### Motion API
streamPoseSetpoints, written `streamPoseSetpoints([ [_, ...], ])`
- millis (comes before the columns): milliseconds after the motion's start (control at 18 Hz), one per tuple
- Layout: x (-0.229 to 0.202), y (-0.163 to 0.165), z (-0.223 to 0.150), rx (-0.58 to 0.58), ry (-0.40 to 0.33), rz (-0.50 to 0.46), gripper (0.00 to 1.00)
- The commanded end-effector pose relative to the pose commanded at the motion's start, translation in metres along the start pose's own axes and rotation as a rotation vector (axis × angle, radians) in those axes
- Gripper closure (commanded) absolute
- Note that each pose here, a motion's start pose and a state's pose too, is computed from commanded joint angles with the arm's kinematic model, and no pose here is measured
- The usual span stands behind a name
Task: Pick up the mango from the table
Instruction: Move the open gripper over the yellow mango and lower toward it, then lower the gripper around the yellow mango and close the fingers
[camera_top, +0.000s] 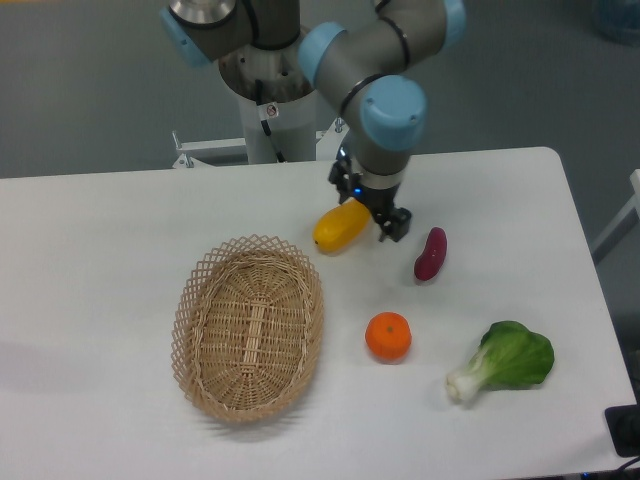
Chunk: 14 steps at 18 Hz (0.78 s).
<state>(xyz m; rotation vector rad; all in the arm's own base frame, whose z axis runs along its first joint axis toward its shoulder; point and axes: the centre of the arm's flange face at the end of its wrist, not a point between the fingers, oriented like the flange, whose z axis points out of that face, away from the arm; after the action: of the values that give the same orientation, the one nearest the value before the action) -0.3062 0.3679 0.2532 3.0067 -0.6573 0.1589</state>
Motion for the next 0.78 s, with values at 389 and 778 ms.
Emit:
streamPoseSetpoints([
  [389,0.014,-0.001,0.024,0.005,-0.046,0.027,0.0],
  [778,0.029,0.001,0.048,0.007,-0.056,0.03,0.0],
])
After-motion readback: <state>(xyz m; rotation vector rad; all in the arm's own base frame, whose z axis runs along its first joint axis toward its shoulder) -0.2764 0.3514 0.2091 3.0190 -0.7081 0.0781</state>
